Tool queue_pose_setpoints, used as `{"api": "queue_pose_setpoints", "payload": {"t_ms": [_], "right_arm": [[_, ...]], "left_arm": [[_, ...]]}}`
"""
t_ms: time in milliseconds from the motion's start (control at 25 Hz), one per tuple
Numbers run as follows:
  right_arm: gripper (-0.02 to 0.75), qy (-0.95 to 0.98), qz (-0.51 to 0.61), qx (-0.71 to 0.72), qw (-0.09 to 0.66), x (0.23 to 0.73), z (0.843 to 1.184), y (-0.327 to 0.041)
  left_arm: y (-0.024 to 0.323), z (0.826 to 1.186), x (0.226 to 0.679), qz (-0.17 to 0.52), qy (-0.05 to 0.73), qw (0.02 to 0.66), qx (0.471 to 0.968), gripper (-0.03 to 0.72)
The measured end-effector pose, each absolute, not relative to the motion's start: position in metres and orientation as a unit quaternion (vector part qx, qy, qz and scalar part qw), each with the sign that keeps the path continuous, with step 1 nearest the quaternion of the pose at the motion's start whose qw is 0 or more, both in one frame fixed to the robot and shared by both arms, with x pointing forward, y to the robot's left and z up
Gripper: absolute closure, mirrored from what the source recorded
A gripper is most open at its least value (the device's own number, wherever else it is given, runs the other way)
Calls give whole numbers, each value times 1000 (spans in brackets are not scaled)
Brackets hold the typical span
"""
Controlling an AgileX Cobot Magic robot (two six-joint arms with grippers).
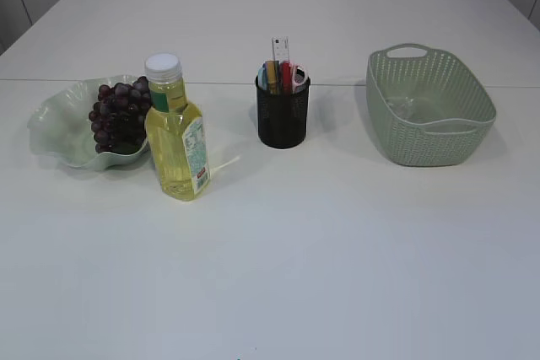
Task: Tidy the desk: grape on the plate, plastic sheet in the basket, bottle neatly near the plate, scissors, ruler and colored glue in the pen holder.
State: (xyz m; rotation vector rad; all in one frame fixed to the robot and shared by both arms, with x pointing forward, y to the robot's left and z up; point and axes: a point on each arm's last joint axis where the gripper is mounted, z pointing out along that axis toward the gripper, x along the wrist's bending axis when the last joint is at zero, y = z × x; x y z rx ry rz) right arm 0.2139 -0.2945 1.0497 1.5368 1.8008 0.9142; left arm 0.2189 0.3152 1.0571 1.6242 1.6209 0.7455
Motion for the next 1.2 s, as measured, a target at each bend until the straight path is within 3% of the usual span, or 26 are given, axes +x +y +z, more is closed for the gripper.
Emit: {"api": "queue_pose_setpoints", "payload": {"t_ms": [400,1200], "right_arm": [[399,677,330,581,308,216,1047,-297],[399,670,338,562,348,227,1045,-299]], "left_arm": [[314,1059,224,304,616,379,620,251],[312,1056,232,316,605,397,614,253]]}}
